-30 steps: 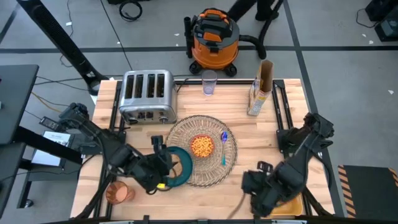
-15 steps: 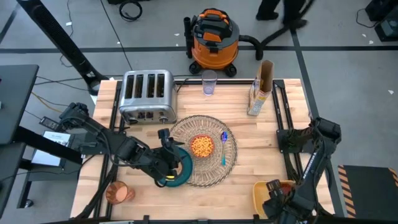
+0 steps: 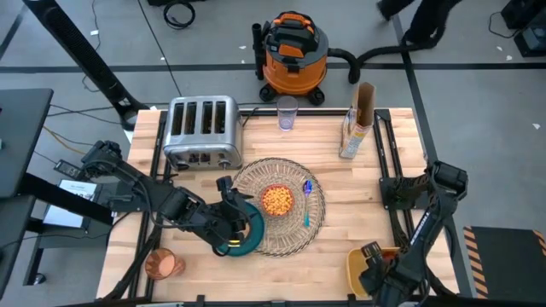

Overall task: Arrange a breakfast setting
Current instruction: Put the red apple above the blue plate

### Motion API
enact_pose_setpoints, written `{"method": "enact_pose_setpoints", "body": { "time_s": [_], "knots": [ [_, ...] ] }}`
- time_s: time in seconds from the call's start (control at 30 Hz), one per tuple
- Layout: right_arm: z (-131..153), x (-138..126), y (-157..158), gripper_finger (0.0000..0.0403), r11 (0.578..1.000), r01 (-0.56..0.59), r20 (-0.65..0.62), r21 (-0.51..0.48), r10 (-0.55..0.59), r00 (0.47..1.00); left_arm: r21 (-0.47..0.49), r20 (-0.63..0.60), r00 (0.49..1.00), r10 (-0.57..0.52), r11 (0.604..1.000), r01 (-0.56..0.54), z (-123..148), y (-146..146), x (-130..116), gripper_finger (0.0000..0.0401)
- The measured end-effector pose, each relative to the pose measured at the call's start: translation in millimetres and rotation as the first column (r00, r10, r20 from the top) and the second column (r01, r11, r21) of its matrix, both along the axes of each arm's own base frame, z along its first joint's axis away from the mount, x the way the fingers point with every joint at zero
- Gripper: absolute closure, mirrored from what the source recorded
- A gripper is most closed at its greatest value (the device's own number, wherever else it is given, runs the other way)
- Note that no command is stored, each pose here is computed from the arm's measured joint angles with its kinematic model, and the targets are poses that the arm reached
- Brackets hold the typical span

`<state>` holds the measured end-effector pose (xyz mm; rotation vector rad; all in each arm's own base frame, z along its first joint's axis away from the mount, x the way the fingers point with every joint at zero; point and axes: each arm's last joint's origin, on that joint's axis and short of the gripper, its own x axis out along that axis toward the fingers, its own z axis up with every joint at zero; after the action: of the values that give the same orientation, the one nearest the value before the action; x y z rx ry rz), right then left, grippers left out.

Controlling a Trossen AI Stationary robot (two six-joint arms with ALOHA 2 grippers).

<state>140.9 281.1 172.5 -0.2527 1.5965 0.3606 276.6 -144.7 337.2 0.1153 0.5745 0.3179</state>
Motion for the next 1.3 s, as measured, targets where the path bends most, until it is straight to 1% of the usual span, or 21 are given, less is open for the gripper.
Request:
{"method": "enact_pose_setpoints", "body": {
  "time_s": [0.17,0.33,0.47,0.67,0.83,0.9,1.03,1.1,1.23,1.3],
  "knots": [
    [-1,-3,-2,0.0228,1.000,-0.014,-0.005,-0.028,0.014,1.000,0.001,-0.002,1.000,0.000,1.000,0.000,0,0,0,0.0182],
    [-5,-4,0,0.0257,1.000,-0.016,-0.010,0.005,0.016,1.000,0.004,-0.004,1.000,0.000,1.000,0.000,0,0,0,0.0182],
    [-10,-5,-3,0.0285,1.000,-0.023,-0.022,0.007,0.023,0.999,0.005,-0.007,1.000,-0.001,1.000,0.001,-1,0,0,0.0182],
    [-11,-5,-3,0.0334,1.000,-0.022,-0.033,0.011,0.022,0.999,0.014,-0.010,1.000,-0.006,1.000,0.006,-1,0,0,0.0182],
    [-10,-4,-3,0.0378,1.000,0.016,-0.043,0.012,-0.016,0.999,0.014,-0.010,1.000,-0.006,1.000,0.006,-1,0,0,0.0182],
    [-7,-2,-3,0.0388,1.000,0.026,-0.051,0.018,-0.025,0.998,0.014,-0.010,1.000,-0.006,1.000,0.006,-1,0,0,0.0182],
    [4,3,-2,0.0388,0.999,0.043,-0.066,0.009,-0.042,0.997,0.014,-0.010,1.000,-0.007,1.000,0.008,-1,0,-1,0.0182],
    [14,7,-1,0.0383,0.999,0.052,-0.075,-0.006,-0.052,0.996,0.013,-0.010,1.000,-0.014,1.000,0.014,0,-2,-2,0.0182],
    [44,15,-1,0.0381,0.998,0.057,-0.123,-0.010,-0.058,0.991,0.006,0.003,1.000,-0.029,1.000,0.029,4,-4,-7,0.0182],
    [63,21,0,0.0384,0.998,0.065,-0.134,0.012,-0.062,0.989,0.010,0.008,0.999,-0.044,0.999,0.044,7,-5,-10,0.0182]
  ]
}}
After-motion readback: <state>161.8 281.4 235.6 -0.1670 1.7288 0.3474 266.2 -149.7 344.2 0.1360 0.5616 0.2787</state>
